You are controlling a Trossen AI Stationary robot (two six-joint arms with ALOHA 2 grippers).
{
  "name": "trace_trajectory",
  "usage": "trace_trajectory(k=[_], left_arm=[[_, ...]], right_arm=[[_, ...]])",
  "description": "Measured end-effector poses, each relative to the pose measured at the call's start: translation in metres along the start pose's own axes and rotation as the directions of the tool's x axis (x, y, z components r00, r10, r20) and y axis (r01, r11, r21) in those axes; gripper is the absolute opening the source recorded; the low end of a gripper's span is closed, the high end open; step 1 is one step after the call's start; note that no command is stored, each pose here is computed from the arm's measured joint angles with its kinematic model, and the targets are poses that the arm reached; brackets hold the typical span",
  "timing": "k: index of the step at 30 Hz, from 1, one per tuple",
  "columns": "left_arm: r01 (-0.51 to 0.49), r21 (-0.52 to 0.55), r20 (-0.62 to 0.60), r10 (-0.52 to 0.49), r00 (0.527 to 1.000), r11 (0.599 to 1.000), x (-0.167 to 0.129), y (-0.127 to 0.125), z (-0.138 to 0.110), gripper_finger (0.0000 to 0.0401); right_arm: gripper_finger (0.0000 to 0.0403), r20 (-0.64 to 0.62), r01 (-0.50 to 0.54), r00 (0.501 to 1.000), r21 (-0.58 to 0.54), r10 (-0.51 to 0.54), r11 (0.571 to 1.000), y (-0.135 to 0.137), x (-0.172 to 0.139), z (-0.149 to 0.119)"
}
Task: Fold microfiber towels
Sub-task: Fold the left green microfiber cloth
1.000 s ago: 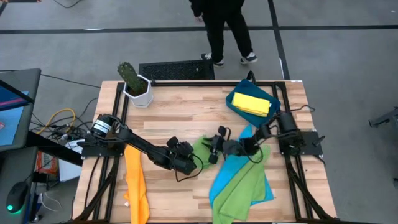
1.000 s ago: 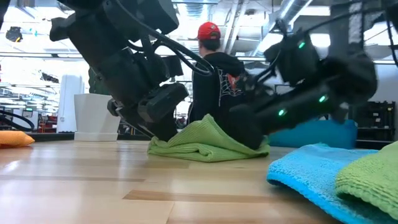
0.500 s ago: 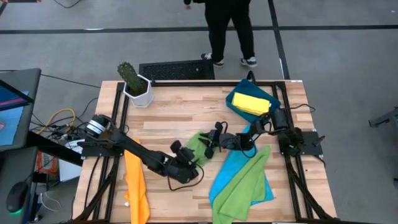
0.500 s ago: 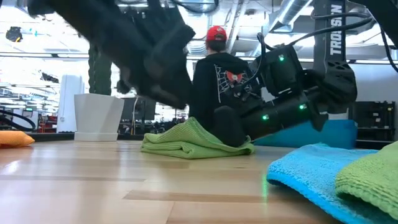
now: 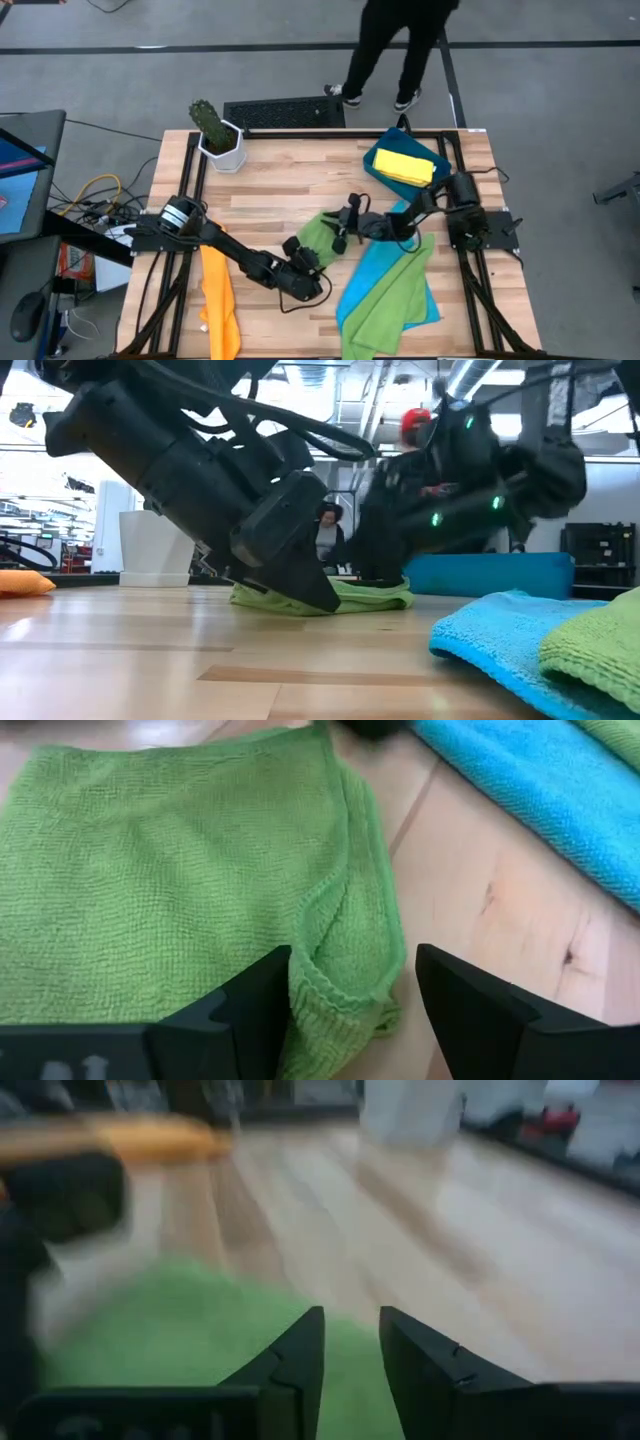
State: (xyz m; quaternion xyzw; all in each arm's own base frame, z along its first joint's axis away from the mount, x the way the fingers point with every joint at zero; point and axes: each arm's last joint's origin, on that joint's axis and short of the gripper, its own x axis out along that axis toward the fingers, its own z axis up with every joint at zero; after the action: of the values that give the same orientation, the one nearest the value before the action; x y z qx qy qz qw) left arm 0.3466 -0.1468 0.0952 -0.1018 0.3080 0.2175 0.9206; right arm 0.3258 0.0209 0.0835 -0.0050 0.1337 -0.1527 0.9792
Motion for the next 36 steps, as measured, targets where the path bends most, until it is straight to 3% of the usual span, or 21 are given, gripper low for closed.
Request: trace_trajectory(k=[7, 11, 14, 21, 25, 30, 36], left_arm=[[0.085, 0.047, 0.025, -0.086, 0.996, 0.995, -0.018, -0.012, 0.018, 0.0207], [0.104, 0.090, 0.099, -0.113, 0.989, 0.991, -0.039, -0.019, 0.036, 0.0207], [0.056, 0.121, 0.161, -0.075, 0.984, 0.991, -0.051, -0.023, 0.038, 0.0207], [-0.114, 0.047, 0.208, 0.102, 0.973, 0.992, -0.039, -0.010, 0.002, 0.0202], [-0.065, 0.017, 0.212, 0.059, 0.975, 0.998, -0.022, -0.014, -0.015, 0.0190], [-0.023, 0.069, 0.206, 0.008, 0.978, 0.997, -0.012, -0.028, -0.024, 0.0177], [-0.049, 0.088, 0.167, 0.033, 0.985, 0.995, -0.013, -0.025, -0.030, 0.0168]], right_arm=[[0.0124, 0.093, -0.069, 0.994, 0.042, 0.065, 0.997, 0.012, -0.012, 0.019], [0.0124, 0.063, -0.104, 0.993, 0.039, 0.102, 0.994, 0.024, -0.014, 0.008], [0.0124, -0.008, -0.094, 0.996, 0.039, 0.094, 0.995, 0.026, -0.011, -0.013], [0.0124, -0.034, -0.083, 0.996, 0.085, 0.086, 0.993, 0.027, -0.002, -0.038], [0.0124, -0.037, -0.085, 0.995, 0.084, 0.089, 0.993, 0.027, -0.001, -0.038], [0.0124, -0.039, -0.084, 0.995, 0.084, 0.087, 0.993, 0.027, -0.001, -0.038], [0.0124, -0.031, -0.086, 0.996, 0.064, 0.088, 0.994, 0.026, -0.002, -0.036]])
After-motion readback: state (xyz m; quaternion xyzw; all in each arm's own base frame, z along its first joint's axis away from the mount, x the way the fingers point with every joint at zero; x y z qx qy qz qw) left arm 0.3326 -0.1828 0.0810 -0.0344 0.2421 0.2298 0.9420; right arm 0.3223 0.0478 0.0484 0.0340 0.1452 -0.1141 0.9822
